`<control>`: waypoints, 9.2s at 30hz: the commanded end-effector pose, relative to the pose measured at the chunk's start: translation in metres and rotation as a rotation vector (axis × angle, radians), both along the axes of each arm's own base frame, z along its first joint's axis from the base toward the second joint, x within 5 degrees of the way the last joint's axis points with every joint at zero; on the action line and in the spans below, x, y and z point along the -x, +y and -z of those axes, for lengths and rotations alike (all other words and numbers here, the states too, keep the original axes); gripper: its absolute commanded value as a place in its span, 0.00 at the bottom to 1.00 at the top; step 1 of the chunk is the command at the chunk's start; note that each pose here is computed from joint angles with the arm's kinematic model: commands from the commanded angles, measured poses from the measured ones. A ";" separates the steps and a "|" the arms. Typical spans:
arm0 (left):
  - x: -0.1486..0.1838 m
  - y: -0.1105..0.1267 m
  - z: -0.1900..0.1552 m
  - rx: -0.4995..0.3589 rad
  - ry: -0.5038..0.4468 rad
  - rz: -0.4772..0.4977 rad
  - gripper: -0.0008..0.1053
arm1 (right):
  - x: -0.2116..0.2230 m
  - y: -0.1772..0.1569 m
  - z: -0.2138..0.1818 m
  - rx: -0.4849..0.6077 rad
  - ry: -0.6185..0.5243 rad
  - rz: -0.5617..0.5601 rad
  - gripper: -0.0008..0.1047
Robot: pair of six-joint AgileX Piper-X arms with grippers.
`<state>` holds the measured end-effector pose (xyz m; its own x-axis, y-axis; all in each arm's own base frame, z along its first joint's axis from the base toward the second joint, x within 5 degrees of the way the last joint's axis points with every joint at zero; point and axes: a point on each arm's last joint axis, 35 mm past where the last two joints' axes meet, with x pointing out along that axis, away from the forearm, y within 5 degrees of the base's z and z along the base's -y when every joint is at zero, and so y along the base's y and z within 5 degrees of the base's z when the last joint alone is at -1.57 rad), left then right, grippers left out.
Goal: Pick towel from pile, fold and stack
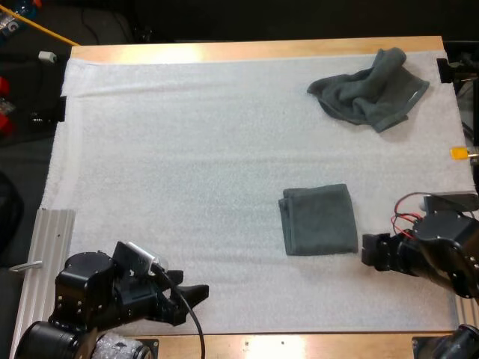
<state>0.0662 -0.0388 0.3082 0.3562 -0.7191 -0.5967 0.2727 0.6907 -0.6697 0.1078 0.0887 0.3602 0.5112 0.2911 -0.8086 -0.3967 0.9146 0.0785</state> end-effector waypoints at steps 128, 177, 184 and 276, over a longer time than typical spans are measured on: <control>-0.228 0.065 0.102 -1.034 0.483 -0.248 0.01 | -0.006 0.012 -0.013 -0.182 -0.043 -0.094 0.63; -0.212 0.085 0.158 -0.612 0.664 -0.317 0.63 | -0.005 0.012 -0.010 -0.194 -0.019 -0.098 0.63; -0.226 0.086 0.121 -0.562 0.567 -0.339 0.63 | -0.005 0.012 -0.010 -0.194 -0.019 -0.098 0.63; 0.141 0.025 -0.061 -0.452 -0.569 -0.404 0.63 | 0.166 -0.090 -0.013 0.116 -0.549 0.359 0.63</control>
<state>-0.0716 -0.0144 0.3728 0.8784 -0.2111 -0.4287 0.1637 0.9758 -0.1451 -0.0568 -0.0012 0.3736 0.9078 -0.0468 -0.4167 -0.0190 0.9882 -0.1523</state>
